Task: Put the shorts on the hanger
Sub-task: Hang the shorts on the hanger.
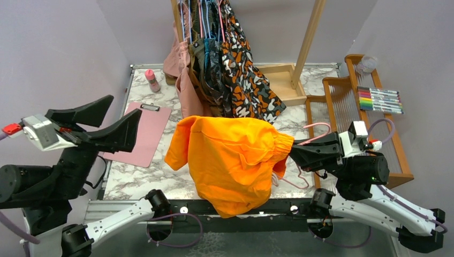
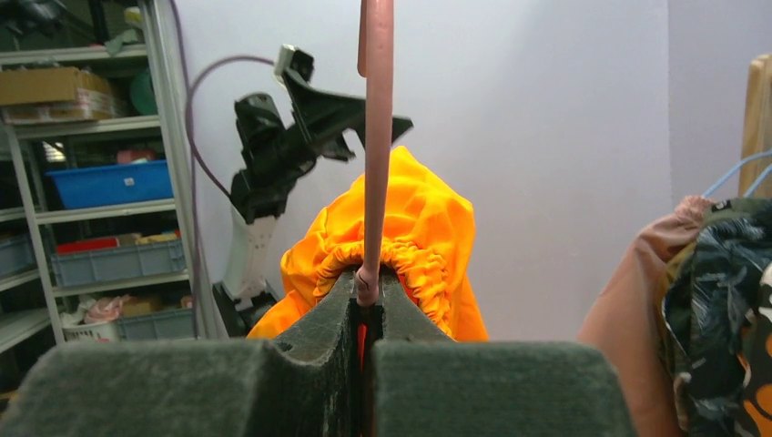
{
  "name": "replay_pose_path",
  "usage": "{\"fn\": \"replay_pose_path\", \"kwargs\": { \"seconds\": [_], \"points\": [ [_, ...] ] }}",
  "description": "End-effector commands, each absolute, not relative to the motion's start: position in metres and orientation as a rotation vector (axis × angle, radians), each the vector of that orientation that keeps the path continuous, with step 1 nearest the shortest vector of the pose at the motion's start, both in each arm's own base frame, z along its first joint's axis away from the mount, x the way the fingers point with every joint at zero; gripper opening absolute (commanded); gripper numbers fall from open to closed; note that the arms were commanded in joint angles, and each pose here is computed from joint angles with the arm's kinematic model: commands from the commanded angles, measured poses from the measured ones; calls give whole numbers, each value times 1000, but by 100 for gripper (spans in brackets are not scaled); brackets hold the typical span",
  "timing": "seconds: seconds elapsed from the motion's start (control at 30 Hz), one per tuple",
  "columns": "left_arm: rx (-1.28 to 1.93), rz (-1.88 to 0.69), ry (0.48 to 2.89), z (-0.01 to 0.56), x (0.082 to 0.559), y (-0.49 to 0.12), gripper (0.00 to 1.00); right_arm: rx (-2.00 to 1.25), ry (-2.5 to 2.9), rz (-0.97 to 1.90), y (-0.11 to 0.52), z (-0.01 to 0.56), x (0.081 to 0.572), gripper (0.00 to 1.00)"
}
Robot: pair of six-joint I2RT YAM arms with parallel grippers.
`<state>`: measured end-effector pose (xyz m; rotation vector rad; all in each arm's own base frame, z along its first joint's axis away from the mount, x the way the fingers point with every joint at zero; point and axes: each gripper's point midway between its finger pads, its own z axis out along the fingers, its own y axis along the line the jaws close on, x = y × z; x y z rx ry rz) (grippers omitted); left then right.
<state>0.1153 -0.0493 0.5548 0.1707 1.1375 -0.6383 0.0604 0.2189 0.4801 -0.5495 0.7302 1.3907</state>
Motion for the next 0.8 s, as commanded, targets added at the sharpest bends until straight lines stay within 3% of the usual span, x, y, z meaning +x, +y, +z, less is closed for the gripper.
{"fn": "replay_pose_path", "kwargs": {
  "seconds": [0.0, 0.27, 0.77],
  "points": [
    [389, -756, 1122, 564, 116, -113, 99, -516, 753, 1332, 212, 471, 68, 1],
    [856, -1117, 1213, 519, 99, -240, 99, -577, 832, 1261, 215, 443, 73, 1],
    [1219, -1181, 1243, 463, 89, -284, 99, -665, 864, 1257, 234, 419, 74, 1]
  ]
}}
